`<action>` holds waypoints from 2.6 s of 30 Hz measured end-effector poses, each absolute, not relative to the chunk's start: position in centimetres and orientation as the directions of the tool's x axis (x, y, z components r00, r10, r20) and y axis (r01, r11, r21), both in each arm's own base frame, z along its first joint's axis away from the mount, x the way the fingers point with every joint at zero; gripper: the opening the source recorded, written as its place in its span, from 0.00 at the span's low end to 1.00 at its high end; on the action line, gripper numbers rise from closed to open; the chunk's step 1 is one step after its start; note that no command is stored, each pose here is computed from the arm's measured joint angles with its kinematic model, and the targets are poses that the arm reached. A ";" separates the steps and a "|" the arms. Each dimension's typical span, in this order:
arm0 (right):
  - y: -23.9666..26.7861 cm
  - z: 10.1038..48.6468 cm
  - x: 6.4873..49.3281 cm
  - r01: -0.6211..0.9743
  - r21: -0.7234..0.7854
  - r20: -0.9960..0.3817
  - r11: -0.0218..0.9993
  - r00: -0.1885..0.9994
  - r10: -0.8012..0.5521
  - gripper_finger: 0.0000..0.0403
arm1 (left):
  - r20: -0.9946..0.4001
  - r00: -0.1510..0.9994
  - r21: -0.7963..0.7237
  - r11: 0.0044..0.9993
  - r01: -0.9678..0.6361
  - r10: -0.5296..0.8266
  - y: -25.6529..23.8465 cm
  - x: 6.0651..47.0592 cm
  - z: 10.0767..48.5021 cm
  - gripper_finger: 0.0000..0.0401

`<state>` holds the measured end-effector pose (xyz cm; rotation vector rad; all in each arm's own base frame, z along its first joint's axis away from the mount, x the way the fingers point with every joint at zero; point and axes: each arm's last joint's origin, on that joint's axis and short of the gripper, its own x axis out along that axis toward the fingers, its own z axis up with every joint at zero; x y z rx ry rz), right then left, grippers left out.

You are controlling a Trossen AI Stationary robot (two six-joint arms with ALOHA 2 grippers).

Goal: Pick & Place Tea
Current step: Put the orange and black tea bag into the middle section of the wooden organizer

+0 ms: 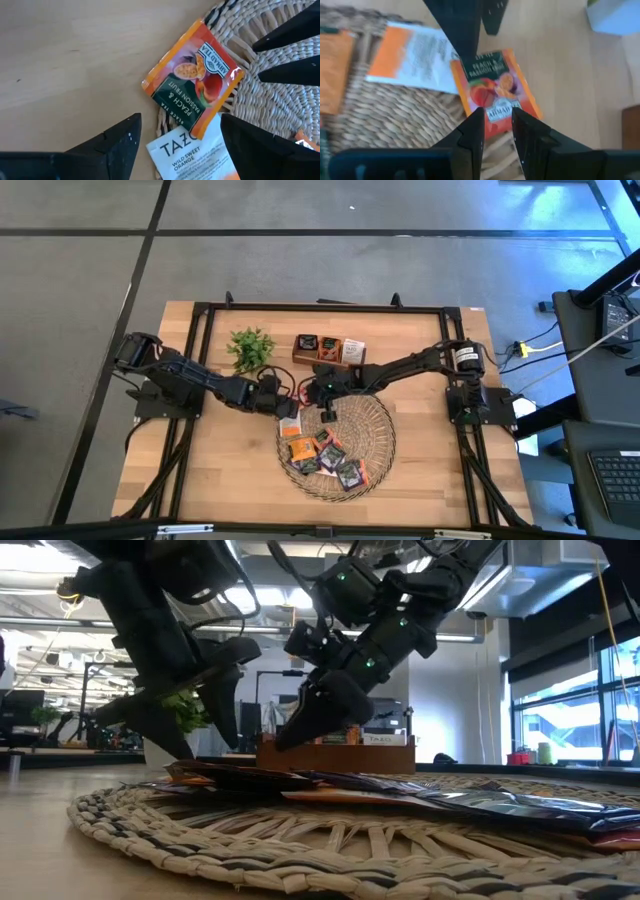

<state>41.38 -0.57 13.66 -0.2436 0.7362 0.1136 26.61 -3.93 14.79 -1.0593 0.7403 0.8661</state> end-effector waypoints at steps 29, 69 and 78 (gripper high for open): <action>-0.6 10.7 41.7 -0.193 -0.159 -0.718 0.968 0.695 0.020 0.25 | -0.871 0.468 -0.448 0.150 -0.881 0.148 -2.0 27.0 14.8 0.67; -0.6 10.5 41.6 -0.193 -0.158 -0.725 0.968 0.689 0.020 0.25 | -0.836 0.502 -0.474 0.168 -0.864 0.221 -1.9 28.1 13.7 0.41; -0.6 10.5 41.6 -0.194 -0.157 -0.725 0.968 0.688 0.020 0.25 | -0.828 0.512 -0.484 0.171 -0.858 0.227 -1.9 28.2 13.9 0.28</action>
